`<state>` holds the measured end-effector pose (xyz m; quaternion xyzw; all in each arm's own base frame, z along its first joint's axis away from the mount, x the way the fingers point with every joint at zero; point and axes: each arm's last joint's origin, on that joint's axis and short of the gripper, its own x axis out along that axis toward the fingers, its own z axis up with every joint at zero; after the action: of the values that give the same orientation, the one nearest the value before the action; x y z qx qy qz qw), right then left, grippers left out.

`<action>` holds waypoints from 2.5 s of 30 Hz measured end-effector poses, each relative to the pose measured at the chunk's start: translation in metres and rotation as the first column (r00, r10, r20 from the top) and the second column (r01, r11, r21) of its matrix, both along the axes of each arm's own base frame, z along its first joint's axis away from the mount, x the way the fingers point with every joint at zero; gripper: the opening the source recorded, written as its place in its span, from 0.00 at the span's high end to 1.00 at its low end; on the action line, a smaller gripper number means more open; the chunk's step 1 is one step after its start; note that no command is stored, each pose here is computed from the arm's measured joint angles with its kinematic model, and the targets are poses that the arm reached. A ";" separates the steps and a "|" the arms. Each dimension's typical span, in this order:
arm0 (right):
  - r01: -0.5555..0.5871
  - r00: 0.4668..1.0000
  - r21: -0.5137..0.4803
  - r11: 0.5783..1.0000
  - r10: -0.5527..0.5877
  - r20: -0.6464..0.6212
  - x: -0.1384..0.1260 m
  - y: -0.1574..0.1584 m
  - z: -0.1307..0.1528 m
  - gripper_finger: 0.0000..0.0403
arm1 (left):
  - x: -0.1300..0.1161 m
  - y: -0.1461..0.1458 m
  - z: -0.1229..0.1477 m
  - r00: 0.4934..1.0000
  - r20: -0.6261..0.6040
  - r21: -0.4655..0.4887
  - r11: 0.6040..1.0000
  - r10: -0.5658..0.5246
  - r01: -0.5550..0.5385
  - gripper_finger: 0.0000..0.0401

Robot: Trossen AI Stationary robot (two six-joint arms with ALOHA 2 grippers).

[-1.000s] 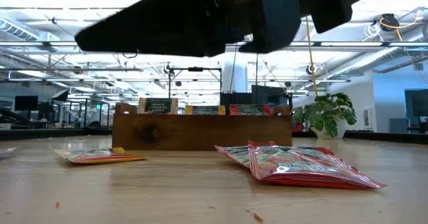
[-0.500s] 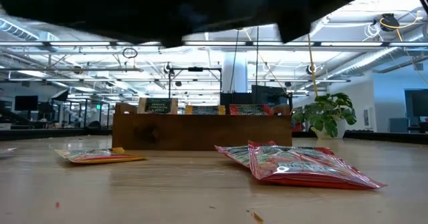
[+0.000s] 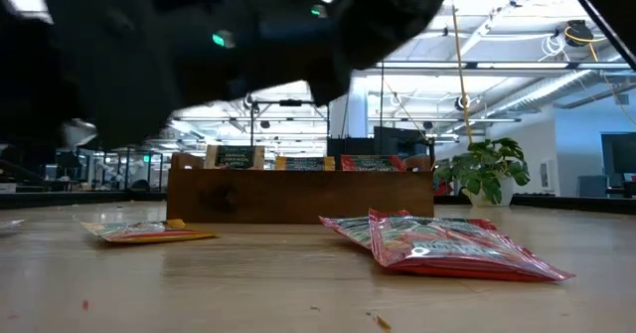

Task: Pick & Place Tea
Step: Put the brown tea bag into the left section of the wooden organizer

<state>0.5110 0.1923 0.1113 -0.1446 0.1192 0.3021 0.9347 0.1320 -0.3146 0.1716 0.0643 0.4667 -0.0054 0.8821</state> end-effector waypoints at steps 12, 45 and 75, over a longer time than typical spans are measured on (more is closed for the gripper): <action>-0.028 0.999 -0.015 1.000 0.027 -0.024 0.012 0.000 -0.009 1.00 | -0.003 0.007 -0.010 0.947 -0.003 -0.185 0.930 0.321 -0.316 0.54; -0.088 0.994 0.047 0.995 0.091 -0.063 0.017 -0.017 -0.041 1.00 | 0.022 0.025 -0.020 0.527 -0.313 -0.396 0.396 0.790 -0.829 0.56; -0.071 0.992 0.082 0.994 0.079 -0.098 0.019 -0.023 -0.041 1.00 | 0.035 0.015 -0.038 0.440 -0.386 -0.467 0.239 0.811 -0.851 0.56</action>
<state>0.5300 0.1694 0.0704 -0.0965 0.1486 0.3484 0.9204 0.1666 -0.2999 0.1333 -0.4768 0.4274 0.3113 0.7022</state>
